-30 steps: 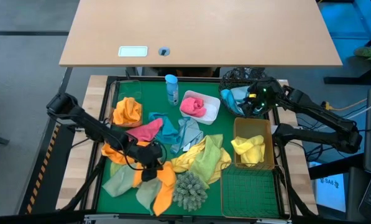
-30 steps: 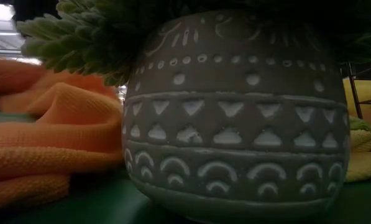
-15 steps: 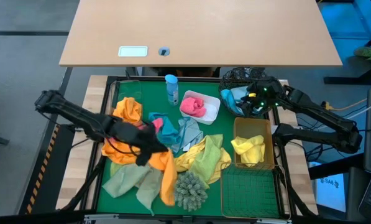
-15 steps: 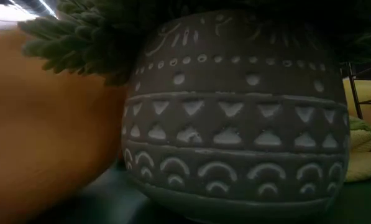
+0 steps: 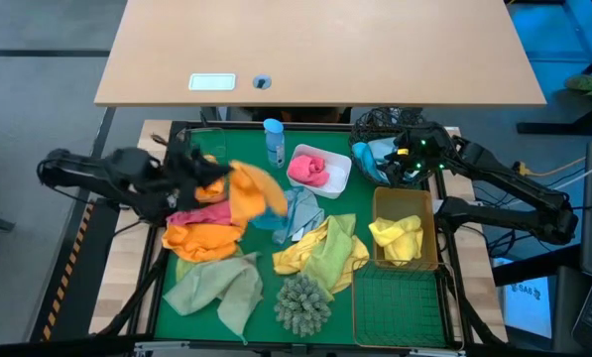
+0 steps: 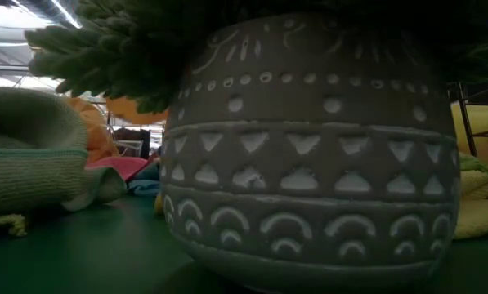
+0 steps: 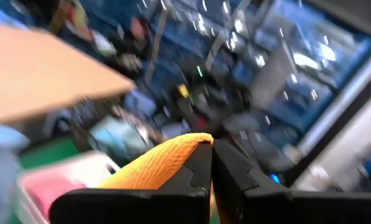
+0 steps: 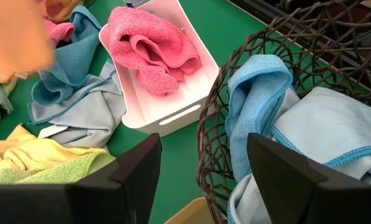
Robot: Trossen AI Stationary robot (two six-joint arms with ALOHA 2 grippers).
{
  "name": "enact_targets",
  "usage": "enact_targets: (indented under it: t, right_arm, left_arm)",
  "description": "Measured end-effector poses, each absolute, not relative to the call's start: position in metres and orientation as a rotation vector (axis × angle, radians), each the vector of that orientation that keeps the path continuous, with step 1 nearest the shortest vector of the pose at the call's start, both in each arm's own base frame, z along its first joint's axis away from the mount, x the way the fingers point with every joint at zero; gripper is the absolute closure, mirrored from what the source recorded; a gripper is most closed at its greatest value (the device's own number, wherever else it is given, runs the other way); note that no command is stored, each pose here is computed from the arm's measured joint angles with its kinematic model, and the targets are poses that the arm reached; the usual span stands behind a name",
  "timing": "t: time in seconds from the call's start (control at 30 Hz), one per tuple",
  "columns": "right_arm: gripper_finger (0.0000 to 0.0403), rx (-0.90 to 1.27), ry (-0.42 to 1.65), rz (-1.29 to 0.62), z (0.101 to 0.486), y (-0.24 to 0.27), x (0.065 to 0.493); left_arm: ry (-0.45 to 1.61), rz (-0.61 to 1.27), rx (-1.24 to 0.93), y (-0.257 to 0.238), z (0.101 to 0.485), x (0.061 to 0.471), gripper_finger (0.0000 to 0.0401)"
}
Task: Sort microfiber towel by color & place in baskets
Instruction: Put the orange microfiber towel into the transparent bin
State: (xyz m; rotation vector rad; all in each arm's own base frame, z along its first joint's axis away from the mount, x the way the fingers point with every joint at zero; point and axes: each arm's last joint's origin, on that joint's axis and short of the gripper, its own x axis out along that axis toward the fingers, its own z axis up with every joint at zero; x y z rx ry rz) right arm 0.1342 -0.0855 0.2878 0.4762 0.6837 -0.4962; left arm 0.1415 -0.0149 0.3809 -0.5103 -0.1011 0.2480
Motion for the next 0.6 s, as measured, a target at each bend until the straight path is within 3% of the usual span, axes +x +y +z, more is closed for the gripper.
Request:
enact_targets:
  t: [0.33,0.6]
  right_arm:
    - [0.0166,0.475,0.683,-0.497,0.288,-0.086,0.134]
    - [0.0166,0.469,0.685,-0.494,0.288,-0.086,0.134]
  left_arm:
    - [-0.384,0.563,-0.372,0.013,0.405,0.066,0.0401]
    - [-0.385,0.851,-0.297,0.021,0.402,0.036,0.0401]
